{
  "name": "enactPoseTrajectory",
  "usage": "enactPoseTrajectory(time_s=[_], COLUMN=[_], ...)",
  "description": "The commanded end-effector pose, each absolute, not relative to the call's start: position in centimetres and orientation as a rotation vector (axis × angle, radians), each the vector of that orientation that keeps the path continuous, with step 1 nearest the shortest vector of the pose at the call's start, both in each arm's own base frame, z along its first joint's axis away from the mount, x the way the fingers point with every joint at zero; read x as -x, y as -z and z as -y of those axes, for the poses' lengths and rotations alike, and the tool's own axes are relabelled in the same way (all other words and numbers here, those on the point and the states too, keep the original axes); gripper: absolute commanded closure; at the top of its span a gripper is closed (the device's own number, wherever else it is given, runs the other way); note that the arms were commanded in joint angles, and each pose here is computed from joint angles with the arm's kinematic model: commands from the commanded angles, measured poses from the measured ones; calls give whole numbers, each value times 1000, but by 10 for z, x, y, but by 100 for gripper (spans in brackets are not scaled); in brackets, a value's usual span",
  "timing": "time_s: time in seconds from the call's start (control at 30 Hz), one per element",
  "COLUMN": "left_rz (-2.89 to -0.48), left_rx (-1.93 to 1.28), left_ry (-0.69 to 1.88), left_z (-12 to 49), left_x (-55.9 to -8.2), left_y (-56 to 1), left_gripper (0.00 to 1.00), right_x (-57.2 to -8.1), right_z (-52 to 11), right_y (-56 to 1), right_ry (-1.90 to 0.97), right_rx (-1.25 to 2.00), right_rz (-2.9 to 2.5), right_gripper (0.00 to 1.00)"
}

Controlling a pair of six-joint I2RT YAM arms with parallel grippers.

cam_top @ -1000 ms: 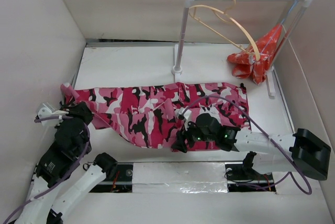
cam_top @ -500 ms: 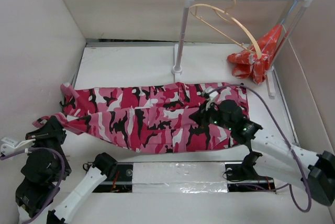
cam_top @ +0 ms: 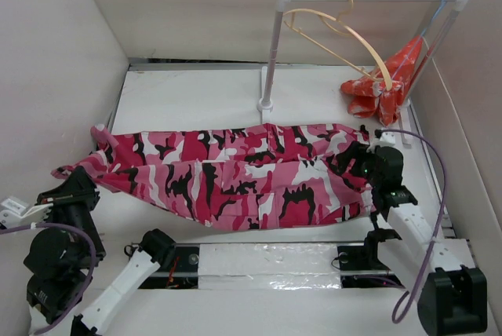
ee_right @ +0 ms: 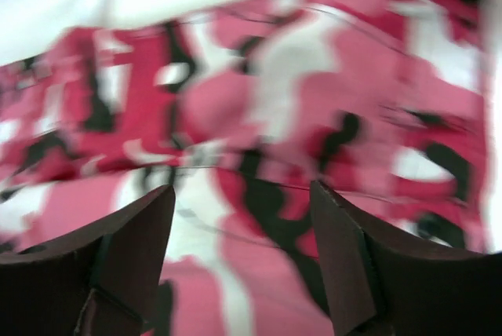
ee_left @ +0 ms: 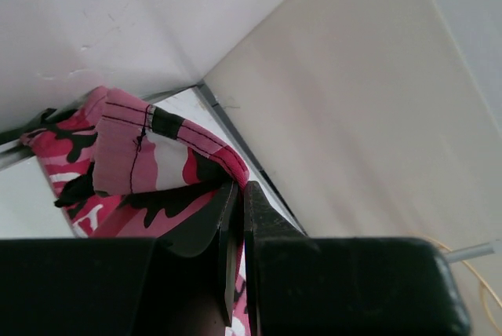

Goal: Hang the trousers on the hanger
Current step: Flatten out the trousers at the center of the board.

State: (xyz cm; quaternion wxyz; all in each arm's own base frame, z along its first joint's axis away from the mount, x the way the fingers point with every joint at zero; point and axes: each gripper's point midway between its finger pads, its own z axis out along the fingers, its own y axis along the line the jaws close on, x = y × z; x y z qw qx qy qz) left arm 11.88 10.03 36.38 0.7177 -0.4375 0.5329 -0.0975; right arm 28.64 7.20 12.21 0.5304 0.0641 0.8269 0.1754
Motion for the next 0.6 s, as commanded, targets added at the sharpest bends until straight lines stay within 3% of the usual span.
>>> enactPoseTrajectory(time_s=[0.0,0.23,0.37,0.57], left_rz=[-1105,-1174,-1166,-1094], left_rx=[928,809,778,733], left_ry=[303,386,410,472], left_z=[-98,-58,-56,-58], left_x=[-116,-145,-142,-130], left_y=[-391,-375,-381,-388], left_gripper=[100,100,100,100], right_x=[-305,-341,-369,-388], right_z=[-30,29,46,72], right_y=[-122,-124,-124,-78], right_ry=[-313,-172,-165,-273], right_rx=[-332,-559,-605,-706], right_rz=[-1911,-1867,-1907,-2050], right_gripper=[21,12,11,16])
